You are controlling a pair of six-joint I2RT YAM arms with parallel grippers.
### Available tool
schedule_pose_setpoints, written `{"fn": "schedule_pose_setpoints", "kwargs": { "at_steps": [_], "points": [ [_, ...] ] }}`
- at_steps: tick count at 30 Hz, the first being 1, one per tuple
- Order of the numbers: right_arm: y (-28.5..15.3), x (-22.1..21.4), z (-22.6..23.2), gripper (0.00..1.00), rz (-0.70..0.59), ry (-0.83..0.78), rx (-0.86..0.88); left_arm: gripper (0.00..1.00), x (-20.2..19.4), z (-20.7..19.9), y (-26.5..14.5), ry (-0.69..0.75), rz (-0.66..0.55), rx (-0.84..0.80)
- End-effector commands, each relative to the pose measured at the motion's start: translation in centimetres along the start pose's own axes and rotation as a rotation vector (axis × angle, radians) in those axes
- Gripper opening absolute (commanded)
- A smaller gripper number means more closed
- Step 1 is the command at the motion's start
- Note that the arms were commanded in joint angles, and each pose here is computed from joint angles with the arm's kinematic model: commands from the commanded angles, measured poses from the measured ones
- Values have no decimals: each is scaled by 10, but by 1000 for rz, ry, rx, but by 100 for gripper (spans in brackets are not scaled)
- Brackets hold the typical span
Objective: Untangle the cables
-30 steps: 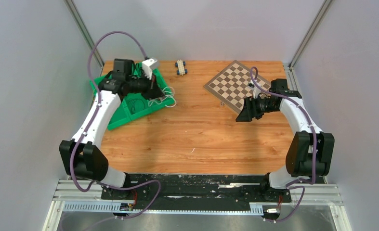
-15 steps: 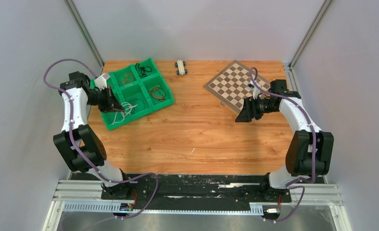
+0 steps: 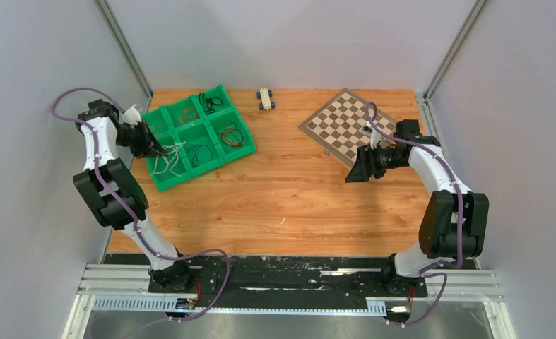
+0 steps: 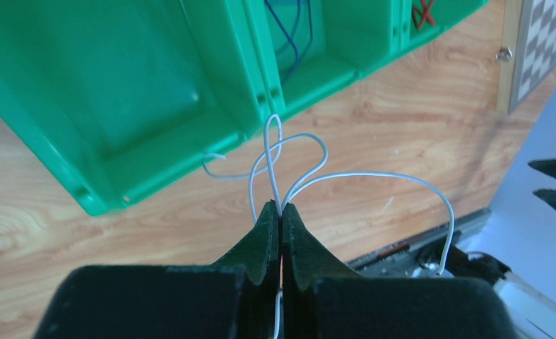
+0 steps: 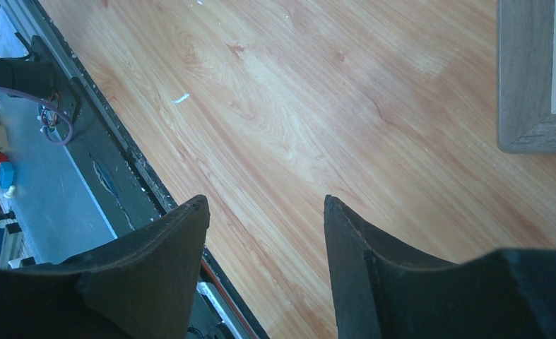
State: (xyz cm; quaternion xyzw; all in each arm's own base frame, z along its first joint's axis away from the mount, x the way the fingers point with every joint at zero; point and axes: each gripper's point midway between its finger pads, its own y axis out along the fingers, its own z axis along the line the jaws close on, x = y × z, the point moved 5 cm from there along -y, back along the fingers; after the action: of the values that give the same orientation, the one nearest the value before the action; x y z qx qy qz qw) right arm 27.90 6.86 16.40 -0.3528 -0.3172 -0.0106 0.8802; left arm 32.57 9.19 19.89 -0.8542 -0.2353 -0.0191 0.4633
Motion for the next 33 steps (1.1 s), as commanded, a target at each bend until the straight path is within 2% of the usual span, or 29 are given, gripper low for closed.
{"fn": "schedule_pose_setpoints", "kwargs": {
  "at_steps": [1,10,17,24,33],
  "points": [
    [-3,7,-1,60,-24,-30,-14,0,46,13,2,45,-126,57],
    [-2,2,-5,60,3,-30,-31,0,87,52,27,135,-166,162],
    [-2,-2,-6,60,13,-29,-35,0,86,71,38,255,-152,256],
    [-2,-3,-4,60,16,-36,-39,0,84,66,57,344,-128,335],
    [-6,-9,0,60,19,-52,-59,0,81,59,92,285,-100,381]
  ]
}}
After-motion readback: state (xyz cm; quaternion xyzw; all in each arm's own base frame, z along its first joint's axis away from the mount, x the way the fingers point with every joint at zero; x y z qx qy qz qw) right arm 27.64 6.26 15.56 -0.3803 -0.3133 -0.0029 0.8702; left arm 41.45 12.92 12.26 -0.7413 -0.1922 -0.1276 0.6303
